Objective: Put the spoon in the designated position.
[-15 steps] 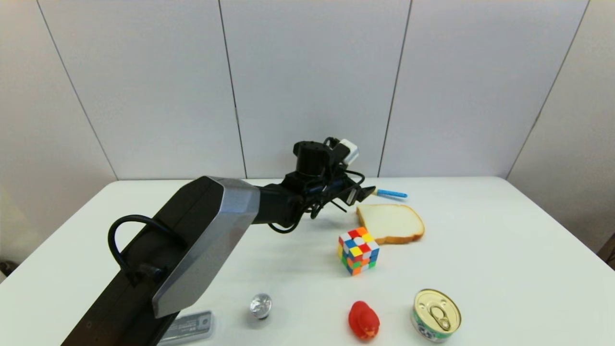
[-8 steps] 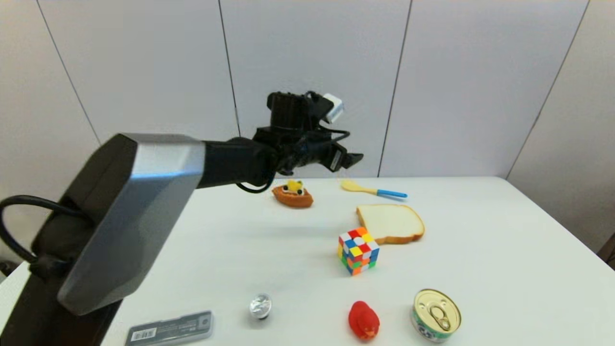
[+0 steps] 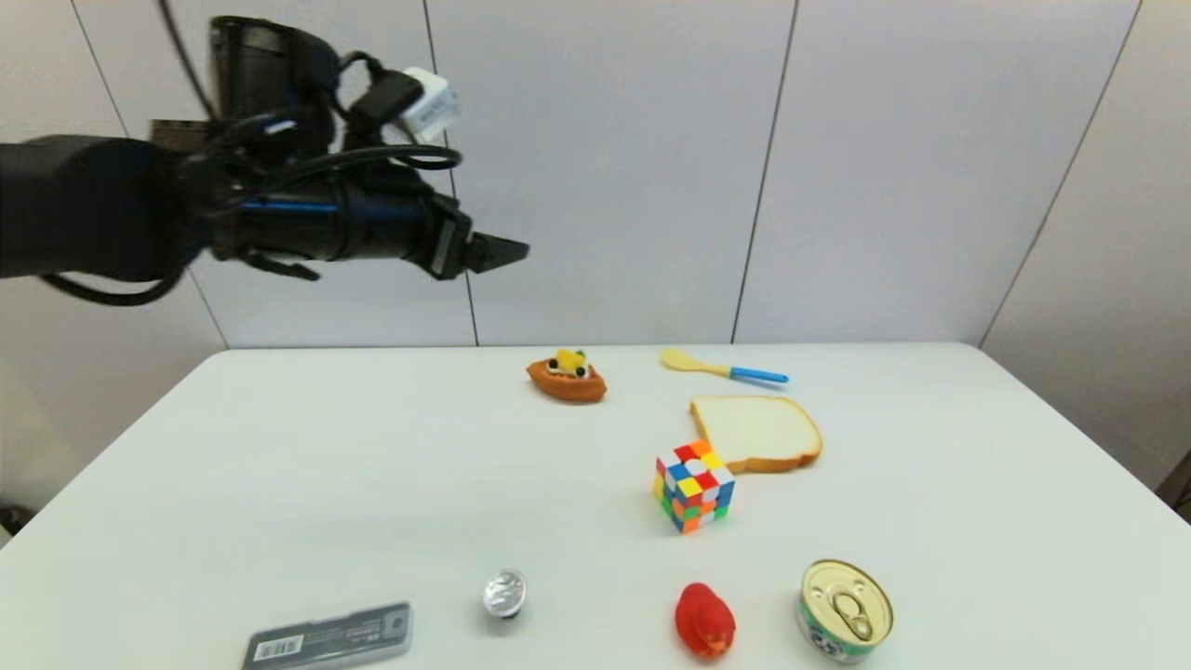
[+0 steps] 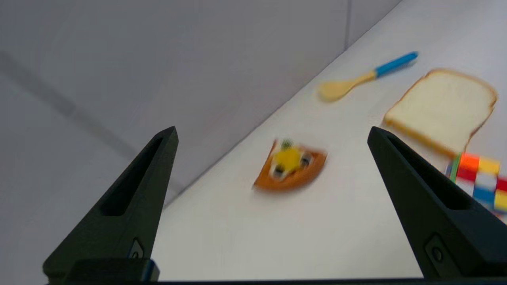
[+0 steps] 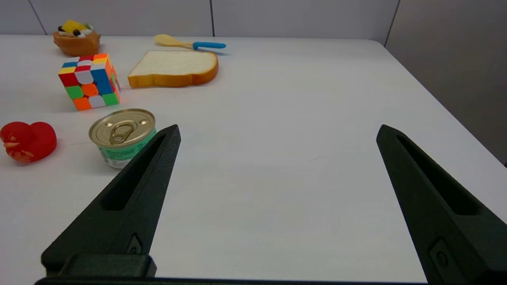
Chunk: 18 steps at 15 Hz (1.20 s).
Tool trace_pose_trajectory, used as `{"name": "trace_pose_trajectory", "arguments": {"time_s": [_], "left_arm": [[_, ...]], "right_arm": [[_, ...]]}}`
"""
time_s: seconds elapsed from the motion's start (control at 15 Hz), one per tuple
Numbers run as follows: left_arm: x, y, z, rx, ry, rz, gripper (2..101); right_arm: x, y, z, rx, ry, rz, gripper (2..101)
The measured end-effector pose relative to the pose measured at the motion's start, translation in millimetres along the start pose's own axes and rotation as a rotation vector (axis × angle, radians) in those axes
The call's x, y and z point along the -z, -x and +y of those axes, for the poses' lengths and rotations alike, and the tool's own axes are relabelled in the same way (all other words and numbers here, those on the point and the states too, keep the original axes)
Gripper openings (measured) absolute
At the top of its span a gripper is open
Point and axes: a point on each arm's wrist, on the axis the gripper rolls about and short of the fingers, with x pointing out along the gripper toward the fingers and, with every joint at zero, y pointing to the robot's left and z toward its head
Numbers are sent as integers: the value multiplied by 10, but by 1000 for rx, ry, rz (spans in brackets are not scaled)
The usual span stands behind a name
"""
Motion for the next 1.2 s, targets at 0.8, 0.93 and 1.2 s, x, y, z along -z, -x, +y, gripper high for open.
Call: {"name": "trace_pose_trajectory", "arguments": {"time_s": [0.8,0.93,1.2], "left_arm": [[1533,2137,-789,-327,186,82,973],[1715,2300,-932,-422,189,13,975],[2005,2529,-1163,-554,200,-25,977]], "right_arm": [[0,0,0,0,0,0,980],[0,0,0,0,0,0,980],[0,0,0,0,0,0,980]]}}
